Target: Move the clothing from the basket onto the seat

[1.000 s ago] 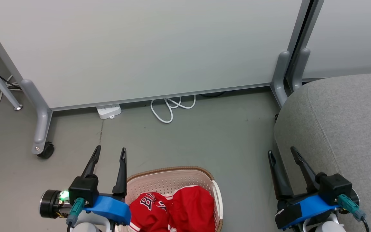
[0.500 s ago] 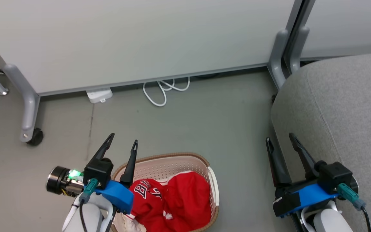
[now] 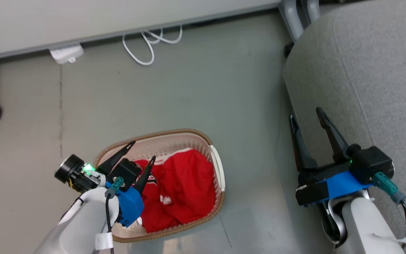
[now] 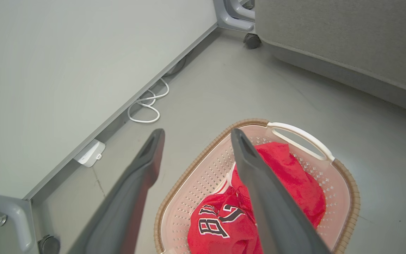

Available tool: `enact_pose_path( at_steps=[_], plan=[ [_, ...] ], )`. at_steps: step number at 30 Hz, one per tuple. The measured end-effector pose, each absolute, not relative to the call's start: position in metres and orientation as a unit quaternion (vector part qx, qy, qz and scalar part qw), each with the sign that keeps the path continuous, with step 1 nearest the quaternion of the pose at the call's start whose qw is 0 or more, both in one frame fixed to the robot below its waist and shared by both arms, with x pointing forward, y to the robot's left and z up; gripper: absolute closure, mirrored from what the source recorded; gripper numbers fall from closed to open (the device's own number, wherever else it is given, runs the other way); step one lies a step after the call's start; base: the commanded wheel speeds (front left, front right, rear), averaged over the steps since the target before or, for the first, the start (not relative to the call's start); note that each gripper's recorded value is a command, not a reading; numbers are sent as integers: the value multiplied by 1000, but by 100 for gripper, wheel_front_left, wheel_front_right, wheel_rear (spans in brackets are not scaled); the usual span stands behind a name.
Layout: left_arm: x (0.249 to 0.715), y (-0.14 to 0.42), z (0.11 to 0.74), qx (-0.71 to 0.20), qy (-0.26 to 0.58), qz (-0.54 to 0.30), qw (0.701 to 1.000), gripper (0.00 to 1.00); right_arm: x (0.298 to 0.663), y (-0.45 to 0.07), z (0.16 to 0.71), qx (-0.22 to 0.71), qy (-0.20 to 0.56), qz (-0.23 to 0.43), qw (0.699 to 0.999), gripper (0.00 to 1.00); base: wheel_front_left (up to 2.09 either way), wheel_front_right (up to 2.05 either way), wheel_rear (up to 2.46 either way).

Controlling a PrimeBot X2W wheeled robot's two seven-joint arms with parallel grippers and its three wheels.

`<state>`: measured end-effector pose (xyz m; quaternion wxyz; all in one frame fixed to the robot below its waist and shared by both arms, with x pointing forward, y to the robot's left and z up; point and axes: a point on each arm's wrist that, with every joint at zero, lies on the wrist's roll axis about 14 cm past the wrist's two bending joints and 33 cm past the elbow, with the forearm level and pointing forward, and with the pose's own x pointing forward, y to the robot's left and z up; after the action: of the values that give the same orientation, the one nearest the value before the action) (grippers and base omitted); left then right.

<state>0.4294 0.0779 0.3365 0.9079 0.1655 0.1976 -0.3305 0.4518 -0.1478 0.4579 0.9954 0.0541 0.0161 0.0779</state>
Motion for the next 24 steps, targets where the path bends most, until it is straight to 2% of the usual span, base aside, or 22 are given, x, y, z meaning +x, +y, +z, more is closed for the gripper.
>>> enact_pose_path(
  at_steps=[7, 16, 24],
  plan=[
    [419, 72, 273, 217, 267, -406, 846, 0, 471, -156, 435, 48, 34, 70, 996, 0, 0, 0, 0],
    [389, 93, 193, 277, 367, -466, 756, 0, 487, -168, 403, 36, 61, 58, 996, 0, 0, 0, 0],
    [390, 109, 147, 323, 407, -496, 696, 0, 499, -177, 371, 19, 87, 53, 995, 0, 0, 0, 0]
  ],
)
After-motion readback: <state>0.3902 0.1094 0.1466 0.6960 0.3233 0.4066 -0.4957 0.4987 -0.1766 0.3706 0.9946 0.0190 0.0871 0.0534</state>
